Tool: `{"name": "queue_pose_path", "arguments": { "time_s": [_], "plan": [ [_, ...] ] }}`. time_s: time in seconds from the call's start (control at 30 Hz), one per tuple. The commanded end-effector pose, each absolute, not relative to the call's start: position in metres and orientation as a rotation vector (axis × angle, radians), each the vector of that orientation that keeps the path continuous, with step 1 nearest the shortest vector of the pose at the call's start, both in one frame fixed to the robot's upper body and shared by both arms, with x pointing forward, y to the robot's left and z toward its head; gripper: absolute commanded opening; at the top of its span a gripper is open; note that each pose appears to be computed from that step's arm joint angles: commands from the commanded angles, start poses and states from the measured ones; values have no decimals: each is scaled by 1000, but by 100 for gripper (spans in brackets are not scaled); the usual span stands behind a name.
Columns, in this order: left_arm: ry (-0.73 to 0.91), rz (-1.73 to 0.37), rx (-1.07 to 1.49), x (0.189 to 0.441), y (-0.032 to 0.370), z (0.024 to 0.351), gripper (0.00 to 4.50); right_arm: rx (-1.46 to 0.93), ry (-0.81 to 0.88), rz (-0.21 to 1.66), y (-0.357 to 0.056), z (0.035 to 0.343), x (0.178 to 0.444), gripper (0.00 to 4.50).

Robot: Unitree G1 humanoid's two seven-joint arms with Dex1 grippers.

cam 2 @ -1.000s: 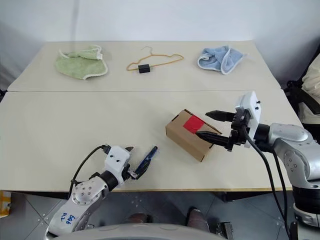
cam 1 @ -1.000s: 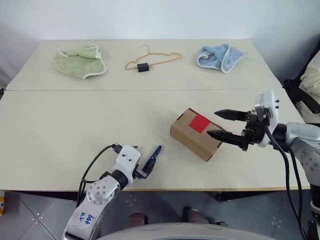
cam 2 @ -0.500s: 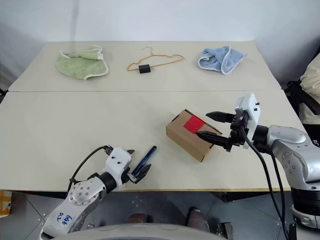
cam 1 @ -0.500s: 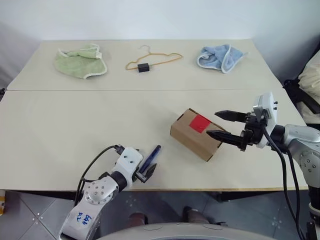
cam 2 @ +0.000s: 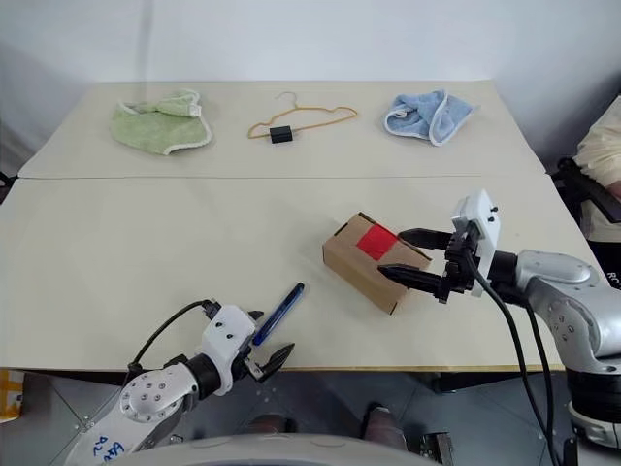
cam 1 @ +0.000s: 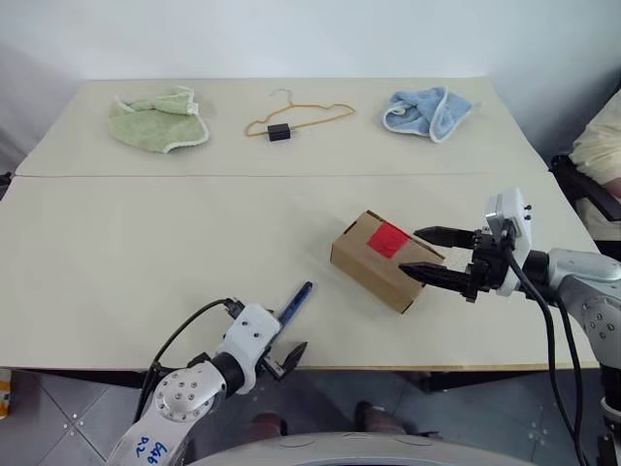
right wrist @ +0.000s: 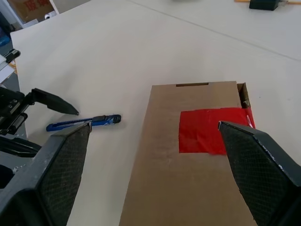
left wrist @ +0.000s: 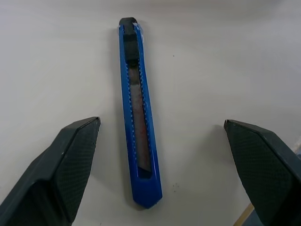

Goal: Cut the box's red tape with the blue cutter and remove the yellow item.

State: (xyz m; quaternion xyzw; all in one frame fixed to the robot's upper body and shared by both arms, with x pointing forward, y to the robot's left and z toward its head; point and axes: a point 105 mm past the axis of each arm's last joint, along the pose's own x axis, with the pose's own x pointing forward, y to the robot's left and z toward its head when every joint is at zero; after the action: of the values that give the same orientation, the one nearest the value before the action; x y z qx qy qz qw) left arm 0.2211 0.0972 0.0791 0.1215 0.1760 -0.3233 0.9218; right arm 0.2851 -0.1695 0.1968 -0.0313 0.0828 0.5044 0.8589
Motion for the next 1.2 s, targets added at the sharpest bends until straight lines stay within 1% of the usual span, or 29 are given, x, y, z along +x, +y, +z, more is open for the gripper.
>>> {"name": "queue_pose_path", "arguments": {
  "time_s": [0.03,0.23,0.33,0.43,0.53,0.6,0.7,0.8,0.9,1.03,1.13,1.17,1.2],
  "plan": [
    [509,-652,209,216,99,55,448,-100,151,1076,-168,207,278,450],
    [631,-671,188,213,95,45,448,-106,156,1072,-169,210,275,450],
    [705,-647,170,211,98,37,448,-111,159,1068,-170,211,274,450],
    [733,-608,172,211,103,33,448,-114,160,1066,-171,212,275,450],
    [727,-589,167,213,103,32,393,-118,163,1064,-171,213,276,450],
    [716,-587,166,214,102,33,341,-121,164,1064,-171,213,277,450],
    [714,-565,177,215,103,31,341,-124,165,1063,-171,214,278,450],
    [723,-527,180,217,108,28,283,-127,167,1061,-172,215,279,450],
    [724,-519,185,219,108,27,283,-130,168,1059,-173,215,280,450],
    [727,-512,186,221,109,26,201,-132,170,1057,-174,216,281,450],
    [726,-508,193,222,109,26,201,-134,171,1054,-174,216,281,450],
    [725,-507,193,222,108,26,161,-134,170,1053,-174,217,282,450],
    [725,-507,193,223,108,26,143,-134,169,1053,-175,217,282,450]
  ]
}}
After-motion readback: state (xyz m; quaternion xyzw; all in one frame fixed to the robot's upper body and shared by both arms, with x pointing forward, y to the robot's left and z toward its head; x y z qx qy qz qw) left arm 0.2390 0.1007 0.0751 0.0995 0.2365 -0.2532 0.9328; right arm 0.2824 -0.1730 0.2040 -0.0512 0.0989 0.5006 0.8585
